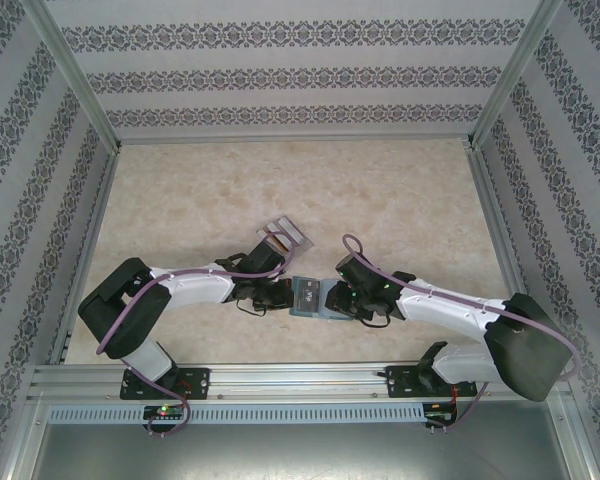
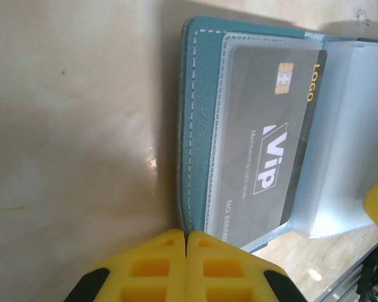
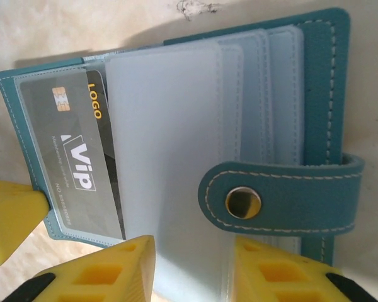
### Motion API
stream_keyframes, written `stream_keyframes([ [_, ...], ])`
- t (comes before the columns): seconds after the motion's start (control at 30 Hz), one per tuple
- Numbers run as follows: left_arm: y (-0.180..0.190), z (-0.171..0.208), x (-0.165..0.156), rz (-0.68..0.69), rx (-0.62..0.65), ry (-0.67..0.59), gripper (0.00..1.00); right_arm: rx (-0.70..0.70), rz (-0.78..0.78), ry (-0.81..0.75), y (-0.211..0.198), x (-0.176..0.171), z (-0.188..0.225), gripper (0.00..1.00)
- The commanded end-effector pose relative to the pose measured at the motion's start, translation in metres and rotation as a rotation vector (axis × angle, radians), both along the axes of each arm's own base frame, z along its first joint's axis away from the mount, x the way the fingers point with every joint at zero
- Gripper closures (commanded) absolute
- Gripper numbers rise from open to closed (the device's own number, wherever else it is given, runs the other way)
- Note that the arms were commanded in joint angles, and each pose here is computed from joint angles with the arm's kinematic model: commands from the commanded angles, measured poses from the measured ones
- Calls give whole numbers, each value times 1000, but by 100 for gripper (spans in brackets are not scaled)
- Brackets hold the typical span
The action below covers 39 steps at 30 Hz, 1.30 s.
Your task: Put the credit cards into the card holder
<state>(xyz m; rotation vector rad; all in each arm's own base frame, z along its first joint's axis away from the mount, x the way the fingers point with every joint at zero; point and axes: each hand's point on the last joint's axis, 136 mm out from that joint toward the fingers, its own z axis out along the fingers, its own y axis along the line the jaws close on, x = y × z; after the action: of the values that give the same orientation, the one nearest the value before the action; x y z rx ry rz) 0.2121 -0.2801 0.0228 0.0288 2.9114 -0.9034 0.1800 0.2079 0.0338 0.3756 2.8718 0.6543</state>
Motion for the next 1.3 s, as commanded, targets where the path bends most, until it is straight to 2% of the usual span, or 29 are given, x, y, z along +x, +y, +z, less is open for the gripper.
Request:
stream_keyframes([
  [0.0, -5, 0, -2, -9, -2, 2, 94, -83, -5, -1, -16, -2, 2, 62],
  [0.1, -6, 0, -2, -5, -2, 11, 94, -90, -1, 14, -17, -5, -1, 59],
  [0.57, -6, 1, -3, 1, -12, 9, 94, -76, 28, -60, -4, 5, 20, 58],
  [0.83, -7, 0, -3, -2, -11, 13, 94, -64, 27, -47, 0, 6, 11, 58],
  [0.97, -7, 0, -3, -3, -10, 12, 94, -45, 30, -65, 4, 8, 14, 66],
  [1.27, -8, -1, -3, -3, -14, 14, 94, -35, 38, -64, 6, 9, 11, 67],
])
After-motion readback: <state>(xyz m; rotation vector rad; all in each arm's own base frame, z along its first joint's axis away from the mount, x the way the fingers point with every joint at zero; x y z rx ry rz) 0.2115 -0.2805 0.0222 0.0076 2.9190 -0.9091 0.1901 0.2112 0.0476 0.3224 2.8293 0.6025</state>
